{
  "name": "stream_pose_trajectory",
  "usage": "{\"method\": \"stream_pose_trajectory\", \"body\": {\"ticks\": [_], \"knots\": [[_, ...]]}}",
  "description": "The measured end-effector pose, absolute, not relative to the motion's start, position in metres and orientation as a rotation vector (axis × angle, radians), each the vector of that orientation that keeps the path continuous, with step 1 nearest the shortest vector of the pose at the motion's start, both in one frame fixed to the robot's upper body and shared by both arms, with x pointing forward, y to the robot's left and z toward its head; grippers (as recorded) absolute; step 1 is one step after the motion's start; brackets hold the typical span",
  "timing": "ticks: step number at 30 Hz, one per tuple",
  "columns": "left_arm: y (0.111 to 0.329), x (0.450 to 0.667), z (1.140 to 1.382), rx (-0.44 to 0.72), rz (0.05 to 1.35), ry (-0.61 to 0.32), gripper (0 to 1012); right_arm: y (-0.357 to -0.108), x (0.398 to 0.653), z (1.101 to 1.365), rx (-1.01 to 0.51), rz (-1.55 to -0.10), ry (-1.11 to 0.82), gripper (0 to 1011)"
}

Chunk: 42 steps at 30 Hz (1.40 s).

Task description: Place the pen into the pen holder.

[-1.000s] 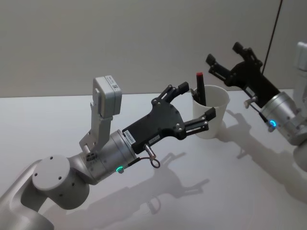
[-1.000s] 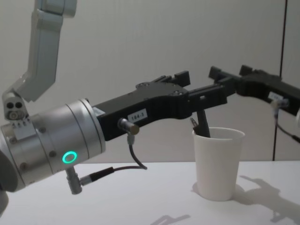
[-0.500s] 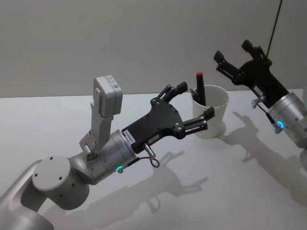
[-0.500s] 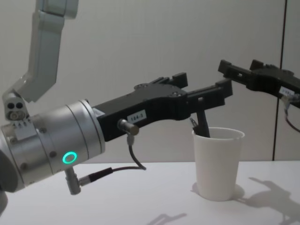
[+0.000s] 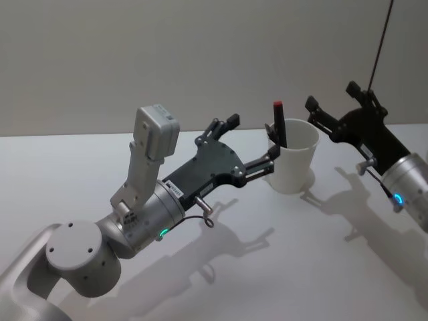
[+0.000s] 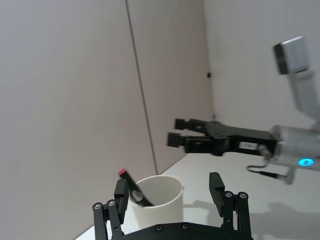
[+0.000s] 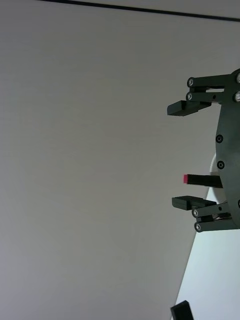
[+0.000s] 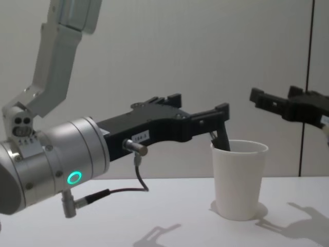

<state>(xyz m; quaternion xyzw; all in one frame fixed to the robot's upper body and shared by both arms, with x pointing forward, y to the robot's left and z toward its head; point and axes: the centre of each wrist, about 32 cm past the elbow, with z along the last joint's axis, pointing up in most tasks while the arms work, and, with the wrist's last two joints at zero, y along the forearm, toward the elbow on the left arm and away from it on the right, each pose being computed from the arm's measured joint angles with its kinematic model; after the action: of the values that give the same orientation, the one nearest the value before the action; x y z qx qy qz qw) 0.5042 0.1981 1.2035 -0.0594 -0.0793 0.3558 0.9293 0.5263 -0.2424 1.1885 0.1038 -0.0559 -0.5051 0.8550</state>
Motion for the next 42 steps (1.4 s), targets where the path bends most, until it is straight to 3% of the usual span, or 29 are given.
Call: {"method": "stream_pose_trajectory", "body": {"ticks": [27,42], "knots": [[0.198,0.493,1.204,0.038,1.066,-0.246,1001,-0.238,0.452,1.188,0.045,-1.212,-0.077,1002],[0.198,0.492,1.204,0.062,1.123,-0.267,1001,-0.237,0.443,1.189,0.025,-1.23,-0.075,1001]]}}
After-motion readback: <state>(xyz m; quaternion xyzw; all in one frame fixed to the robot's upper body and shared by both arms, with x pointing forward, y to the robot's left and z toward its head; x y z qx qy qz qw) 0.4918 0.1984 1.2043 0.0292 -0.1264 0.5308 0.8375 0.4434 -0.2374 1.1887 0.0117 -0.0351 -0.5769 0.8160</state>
